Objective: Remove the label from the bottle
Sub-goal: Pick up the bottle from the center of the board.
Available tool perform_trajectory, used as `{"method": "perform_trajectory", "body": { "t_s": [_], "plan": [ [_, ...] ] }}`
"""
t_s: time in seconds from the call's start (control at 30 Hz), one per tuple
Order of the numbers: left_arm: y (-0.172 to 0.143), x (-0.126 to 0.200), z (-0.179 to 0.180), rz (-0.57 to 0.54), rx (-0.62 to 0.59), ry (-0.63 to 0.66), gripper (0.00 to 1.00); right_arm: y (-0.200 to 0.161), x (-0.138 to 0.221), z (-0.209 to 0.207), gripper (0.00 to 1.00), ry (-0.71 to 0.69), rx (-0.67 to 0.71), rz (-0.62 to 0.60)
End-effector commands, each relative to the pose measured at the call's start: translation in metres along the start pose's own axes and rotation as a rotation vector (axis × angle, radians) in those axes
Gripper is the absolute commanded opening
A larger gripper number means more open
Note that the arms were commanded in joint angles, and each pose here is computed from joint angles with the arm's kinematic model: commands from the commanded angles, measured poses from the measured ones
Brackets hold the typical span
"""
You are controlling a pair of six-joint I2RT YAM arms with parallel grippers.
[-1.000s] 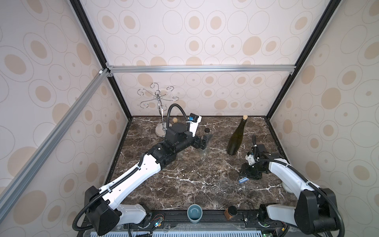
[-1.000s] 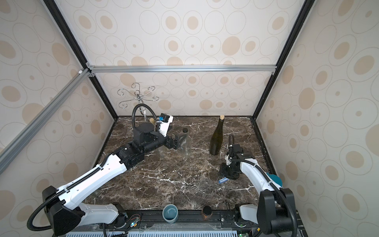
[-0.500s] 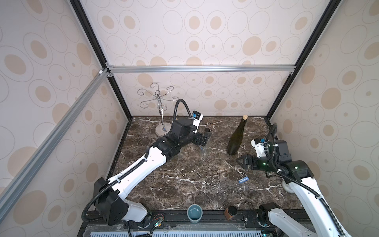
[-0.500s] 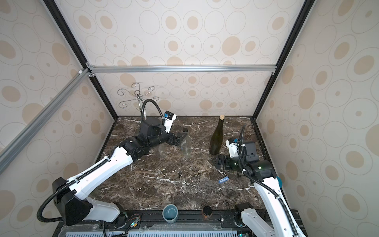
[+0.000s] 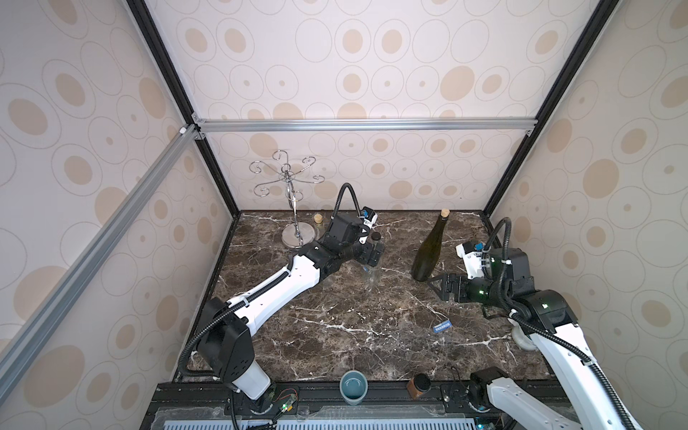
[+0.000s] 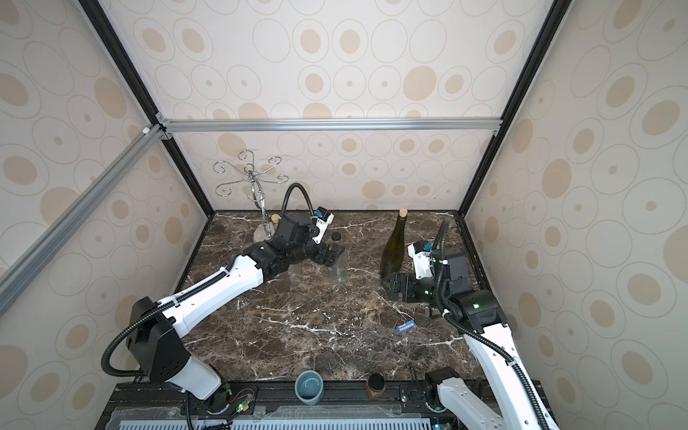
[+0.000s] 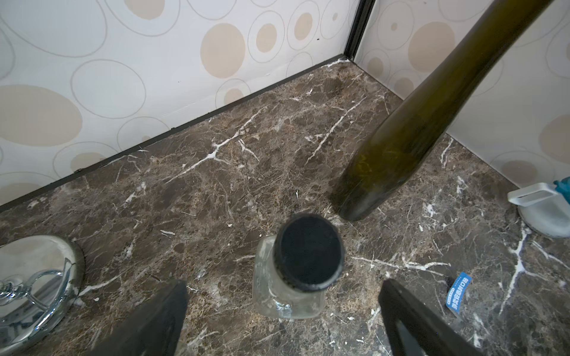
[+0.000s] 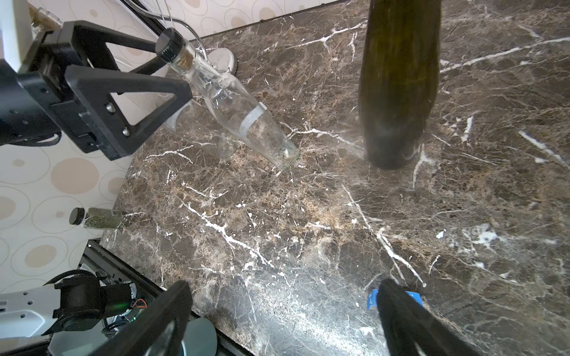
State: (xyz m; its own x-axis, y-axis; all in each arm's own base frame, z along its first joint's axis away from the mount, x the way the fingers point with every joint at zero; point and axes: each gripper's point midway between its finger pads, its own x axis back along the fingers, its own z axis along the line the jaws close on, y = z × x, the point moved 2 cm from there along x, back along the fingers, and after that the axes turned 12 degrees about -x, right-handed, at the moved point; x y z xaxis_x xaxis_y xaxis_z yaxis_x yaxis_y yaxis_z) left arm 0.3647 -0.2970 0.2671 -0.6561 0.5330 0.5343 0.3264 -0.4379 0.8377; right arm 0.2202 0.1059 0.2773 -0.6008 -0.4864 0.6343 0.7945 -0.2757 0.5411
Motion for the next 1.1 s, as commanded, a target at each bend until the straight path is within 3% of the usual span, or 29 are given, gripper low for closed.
{"method": "perform_trajectory", "body": {
  "t_s": [0.0,0.63,0.77,1.07],
  "plan": [
    [0.022,-0.001,0.009,-0.046,-0.031,0.028,0.88,0.006,0.002,0.003,0.96,-0.004,0.027,-0.021],
    [0.03,-0.027,0.005,-0.072,-0.057,-0.009,0.45,0.007,-0.01,-0.004,0.94,-0.028,0.028,-0.015],
    [0.031,-0.027,0.005,-0.079,-0.06,-0.008,0.3,0.008,-0.011,-0.004,0.94,-0.029,0.028,-0.014],
    [0.04,-0.015,0.012,-0.097,-0.05,0.037,0.2,0.006,-0.011,-0.004,0.93,-0.022,0.023,-0.014]
  ]
}}
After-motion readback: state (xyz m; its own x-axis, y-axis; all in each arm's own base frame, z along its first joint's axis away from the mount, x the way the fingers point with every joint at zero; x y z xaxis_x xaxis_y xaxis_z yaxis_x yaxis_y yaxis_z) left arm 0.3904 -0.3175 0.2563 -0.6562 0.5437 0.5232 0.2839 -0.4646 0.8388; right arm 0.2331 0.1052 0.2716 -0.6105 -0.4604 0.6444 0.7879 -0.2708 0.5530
